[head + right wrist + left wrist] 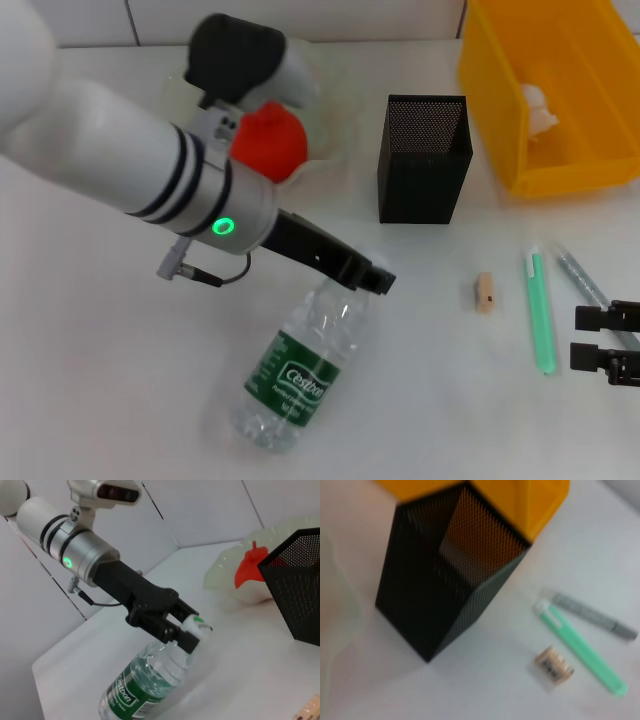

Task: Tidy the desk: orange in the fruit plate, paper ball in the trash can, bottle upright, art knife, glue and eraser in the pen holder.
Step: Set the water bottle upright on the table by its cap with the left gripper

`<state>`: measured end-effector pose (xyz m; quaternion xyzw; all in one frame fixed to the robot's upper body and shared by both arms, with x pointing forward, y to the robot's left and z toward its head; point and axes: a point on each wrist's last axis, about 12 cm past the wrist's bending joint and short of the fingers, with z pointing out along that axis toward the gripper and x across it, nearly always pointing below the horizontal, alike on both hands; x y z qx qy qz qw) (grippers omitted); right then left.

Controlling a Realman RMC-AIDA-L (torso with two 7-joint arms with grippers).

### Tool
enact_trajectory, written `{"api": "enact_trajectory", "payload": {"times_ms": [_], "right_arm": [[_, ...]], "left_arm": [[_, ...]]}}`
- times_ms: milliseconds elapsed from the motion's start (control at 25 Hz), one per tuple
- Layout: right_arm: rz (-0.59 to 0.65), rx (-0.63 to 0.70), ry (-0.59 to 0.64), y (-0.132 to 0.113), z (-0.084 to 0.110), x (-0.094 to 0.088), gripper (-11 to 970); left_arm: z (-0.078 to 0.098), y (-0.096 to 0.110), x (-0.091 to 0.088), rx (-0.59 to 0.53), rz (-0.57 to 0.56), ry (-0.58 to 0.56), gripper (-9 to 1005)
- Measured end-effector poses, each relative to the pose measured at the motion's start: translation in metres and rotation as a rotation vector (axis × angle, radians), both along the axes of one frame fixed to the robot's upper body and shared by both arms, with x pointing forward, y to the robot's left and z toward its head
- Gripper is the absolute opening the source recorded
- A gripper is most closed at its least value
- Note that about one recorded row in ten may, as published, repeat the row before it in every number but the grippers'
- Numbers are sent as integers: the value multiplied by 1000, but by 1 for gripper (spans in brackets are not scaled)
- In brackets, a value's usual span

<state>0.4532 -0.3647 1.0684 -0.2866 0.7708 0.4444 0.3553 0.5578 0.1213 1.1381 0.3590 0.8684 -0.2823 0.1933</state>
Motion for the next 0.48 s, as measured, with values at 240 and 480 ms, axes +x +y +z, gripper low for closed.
{"api": "enact_trajectory", "payload": {"times_ms": [240, 480], "right_arm": [[-10, 26, -7, 2, 0, -1, 680], [-16, 52, -10, 8, 1, 2, 681]], "left_arm": [[12, 27, -6, -191, 29, -64, 454], [11, 60, -14, -397, 30, -146, 451]]}}
